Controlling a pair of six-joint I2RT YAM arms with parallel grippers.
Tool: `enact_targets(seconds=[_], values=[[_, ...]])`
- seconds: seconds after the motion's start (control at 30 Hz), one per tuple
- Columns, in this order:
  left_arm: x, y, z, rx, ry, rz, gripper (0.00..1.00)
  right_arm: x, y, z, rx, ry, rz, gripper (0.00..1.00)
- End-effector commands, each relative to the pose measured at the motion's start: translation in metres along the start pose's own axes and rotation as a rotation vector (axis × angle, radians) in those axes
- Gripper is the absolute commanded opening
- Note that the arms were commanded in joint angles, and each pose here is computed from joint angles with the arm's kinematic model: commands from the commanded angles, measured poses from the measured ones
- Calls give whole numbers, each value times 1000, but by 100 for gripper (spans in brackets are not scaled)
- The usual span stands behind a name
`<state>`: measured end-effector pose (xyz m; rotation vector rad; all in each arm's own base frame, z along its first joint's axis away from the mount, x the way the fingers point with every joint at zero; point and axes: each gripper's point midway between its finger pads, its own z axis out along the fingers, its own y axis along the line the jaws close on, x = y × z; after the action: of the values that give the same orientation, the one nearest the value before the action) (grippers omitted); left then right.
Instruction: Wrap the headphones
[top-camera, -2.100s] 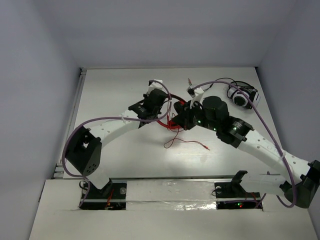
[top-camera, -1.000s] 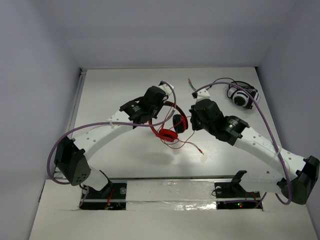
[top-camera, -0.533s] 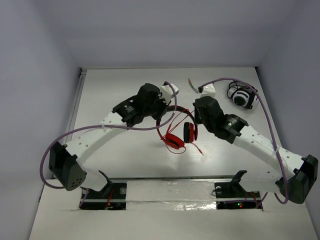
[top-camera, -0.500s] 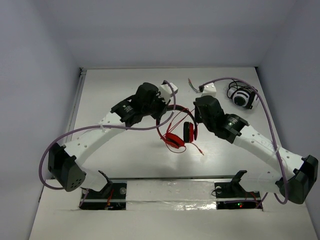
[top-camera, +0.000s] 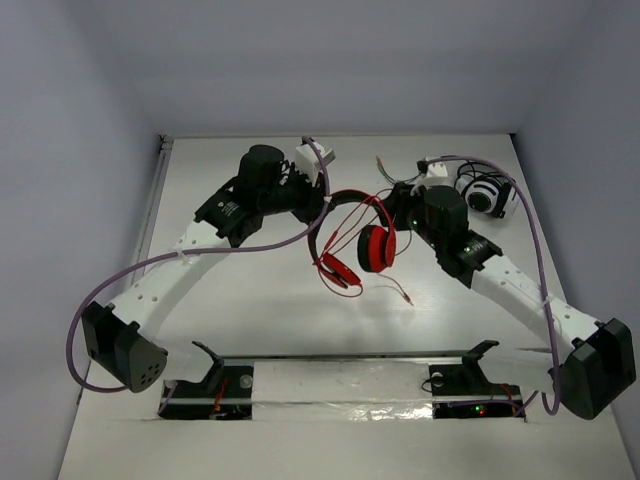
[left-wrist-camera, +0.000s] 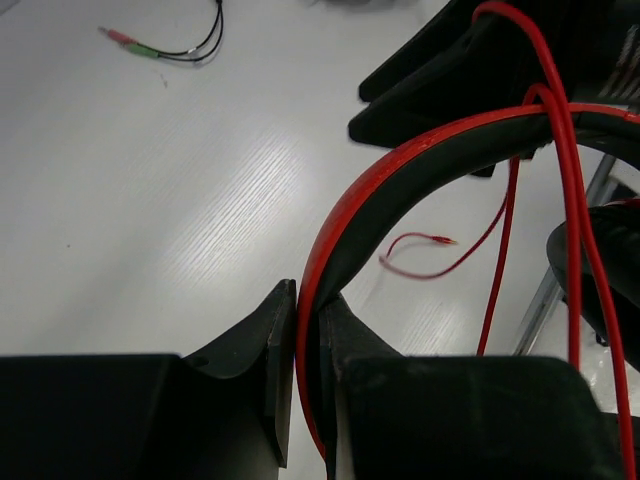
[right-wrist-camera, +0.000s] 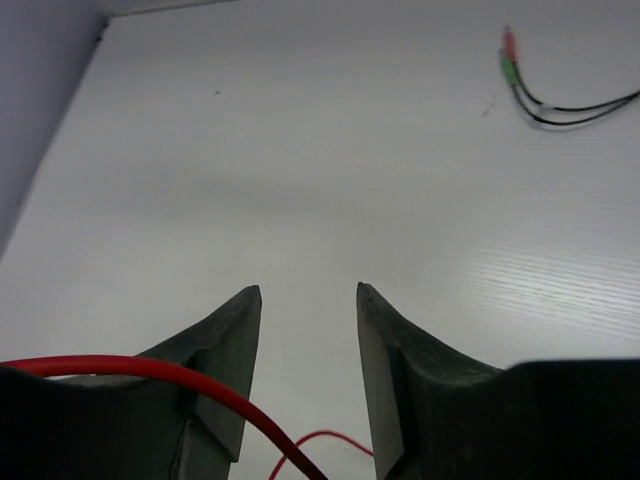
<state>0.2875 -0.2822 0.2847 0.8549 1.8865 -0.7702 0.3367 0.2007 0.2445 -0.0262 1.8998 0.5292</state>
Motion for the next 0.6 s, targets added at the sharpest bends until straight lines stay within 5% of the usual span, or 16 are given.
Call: enact_targets(seconds=[0.0,0.57], values=[[-71,-27,-23,92,-197,-3,0,-36,58,-5,-300,-134,42,50],[-152,-2,-57,11,-394,-185,0,26,61,24,-429,-80,119,56]])
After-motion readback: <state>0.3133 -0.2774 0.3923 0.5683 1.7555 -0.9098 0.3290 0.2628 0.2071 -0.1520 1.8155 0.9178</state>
